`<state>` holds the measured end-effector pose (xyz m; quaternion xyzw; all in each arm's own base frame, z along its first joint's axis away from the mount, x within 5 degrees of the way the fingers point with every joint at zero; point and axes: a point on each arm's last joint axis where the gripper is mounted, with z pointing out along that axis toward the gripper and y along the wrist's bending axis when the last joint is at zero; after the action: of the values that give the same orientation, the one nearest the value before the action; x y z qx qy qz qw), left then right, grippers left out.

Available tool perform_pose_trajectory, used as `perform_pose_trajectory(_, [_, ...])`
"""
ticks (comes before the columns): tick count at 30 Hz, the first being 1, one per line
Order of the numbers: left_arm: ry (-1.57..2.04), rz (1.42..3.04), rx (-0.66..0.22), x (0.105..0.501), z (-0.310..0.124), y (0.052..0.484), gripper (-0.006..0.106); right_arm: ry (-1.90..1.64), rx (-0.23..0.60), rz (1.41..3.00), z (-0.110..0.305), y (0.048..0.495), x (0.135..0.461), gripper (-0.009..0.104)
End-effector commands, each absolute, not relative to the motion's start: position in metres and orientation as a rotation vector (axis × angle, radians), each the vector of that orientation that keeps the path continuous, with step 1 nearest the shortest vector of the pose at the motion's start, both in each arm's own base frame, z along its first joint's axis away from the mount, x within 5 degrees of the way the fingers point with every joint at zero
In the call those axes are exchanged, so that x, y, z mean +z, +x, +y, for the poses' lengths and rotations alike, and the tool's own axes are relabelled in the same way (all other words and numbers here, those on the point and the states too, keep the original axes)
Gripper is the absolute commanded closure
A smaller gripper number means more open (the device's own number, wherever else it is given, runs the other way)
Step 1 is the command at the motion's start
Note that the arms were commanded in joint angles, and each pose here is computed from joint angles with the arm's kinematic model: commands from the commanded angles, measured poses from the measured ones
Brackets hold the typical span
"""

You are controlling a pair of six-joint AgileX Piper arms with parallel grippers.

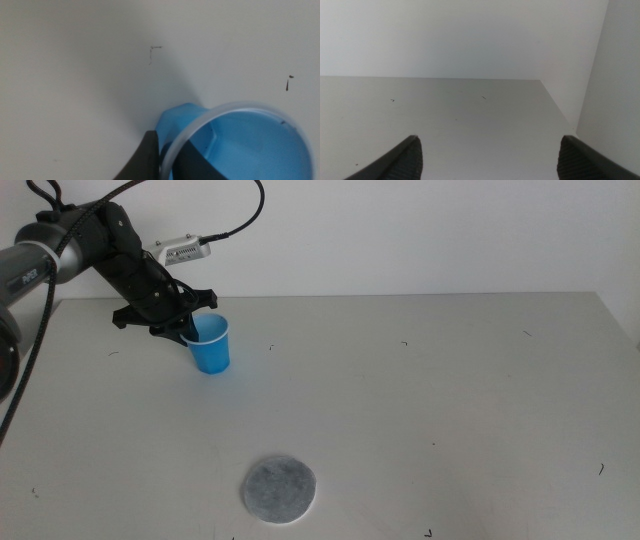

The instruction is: Place an empty cup on a cup mat.

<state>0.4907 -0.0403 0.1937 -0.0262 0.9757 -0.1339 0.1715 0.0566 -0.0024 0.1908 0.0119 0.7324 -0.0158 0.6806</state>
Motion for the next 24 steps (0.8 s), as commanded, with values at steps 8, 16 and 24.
perform_pose_trajectory(8, [-0.042, 2.654, -0.394, 0.258, -0.043, 0.479, 0.1, 0.009, -0.051, 1.535, -0.002, 0.054, 0.202, 0.001])
perform_pose_trajectory(16, [0.038, 2.727, -0.391, 0.32, -0.057, 0.431, 0.1, 0.009, -0.051, 1.535, -0.002, 0.054, 0.202, 0.001])
perform_pose_trajectory(24, [0.129, 2.645, -0.318, 0.358, -0.1, 0.362, 0.1, 0.009, -0.051, 1.535, -0.002, 0.054, 0.202, 0.001])
